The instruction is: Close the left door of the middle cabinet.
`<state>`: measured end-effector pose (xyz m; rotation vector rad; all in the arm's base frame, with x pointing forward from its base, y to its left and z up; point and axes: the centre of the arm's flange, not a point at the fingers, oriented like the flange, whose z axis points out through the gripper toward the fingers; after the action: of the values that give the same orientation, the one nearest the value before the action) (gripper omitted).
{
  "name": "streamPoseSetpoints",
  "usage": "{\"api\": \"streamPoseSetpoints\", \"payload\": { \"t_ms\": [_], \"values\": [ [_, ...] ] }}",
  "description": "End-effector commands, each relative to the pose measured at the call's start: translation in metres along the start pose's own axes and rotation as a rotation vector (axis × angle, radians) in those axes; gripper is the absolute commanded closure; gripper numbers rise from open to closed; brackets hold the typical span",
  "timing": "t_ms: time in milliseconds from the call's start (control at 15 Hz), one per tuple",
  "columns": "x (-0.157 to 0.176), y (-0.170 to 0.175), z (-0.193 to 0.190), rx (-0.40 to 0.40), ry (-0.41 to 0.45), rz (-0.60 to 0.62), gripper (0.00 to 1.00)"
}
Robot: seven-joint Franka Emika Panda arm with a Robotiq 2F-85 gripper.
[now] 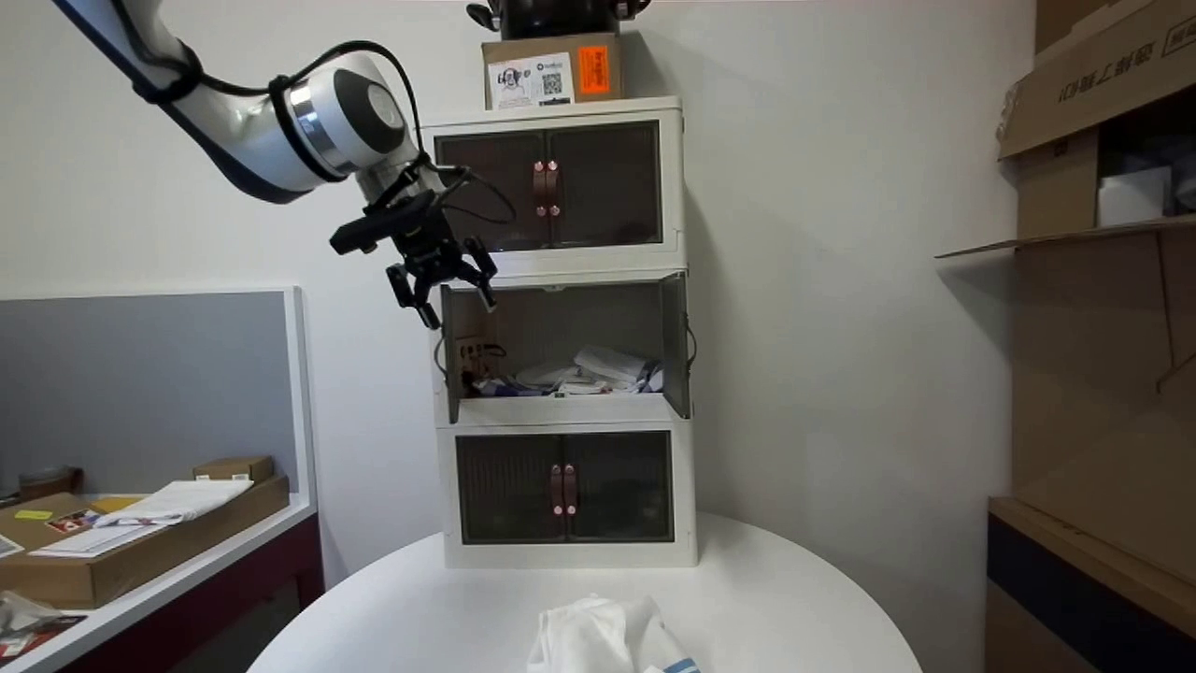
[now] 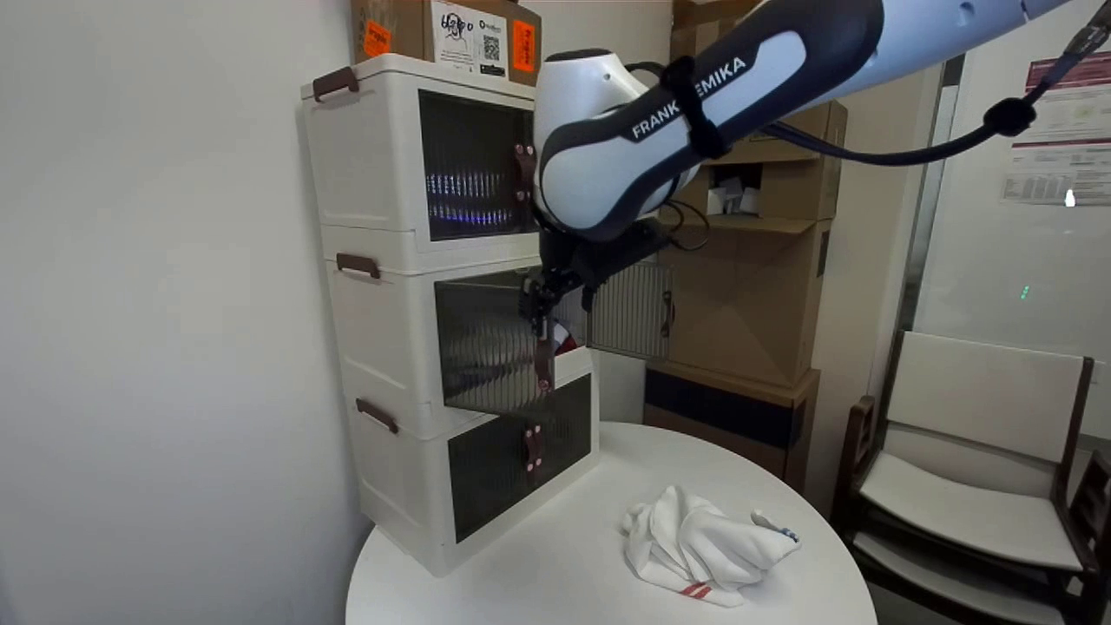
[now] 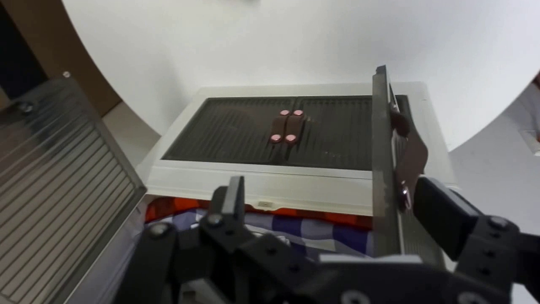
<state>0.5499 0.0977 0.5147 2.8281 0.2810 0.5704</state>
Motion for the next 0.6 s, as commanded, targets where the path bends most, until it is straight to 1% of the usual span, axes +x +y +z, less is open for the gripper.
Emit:
{"api": "streamPoseSetpoints", "payload": {
  "t_ms": [0, 133, 333, 467, 533],
  "values": [
    [-0.019, 0.030, 0.022, -0.118, 0.124, 0.001, 0.00],
    [-0.020, 0.044, 0.034, -0.158, 0.199, 0.009, 0.00],
    [-0.017, 0.056, 0.046, -0.160, 0.310, 0.052, 0.00],
    [-0.013, 0.058, 0.054, -0.125, 0.325, 0.116, 0.00],
    [-0.010, 0.057, 0.056, -0.087, 0.304, 0.164, 0.00]
  ]
}}
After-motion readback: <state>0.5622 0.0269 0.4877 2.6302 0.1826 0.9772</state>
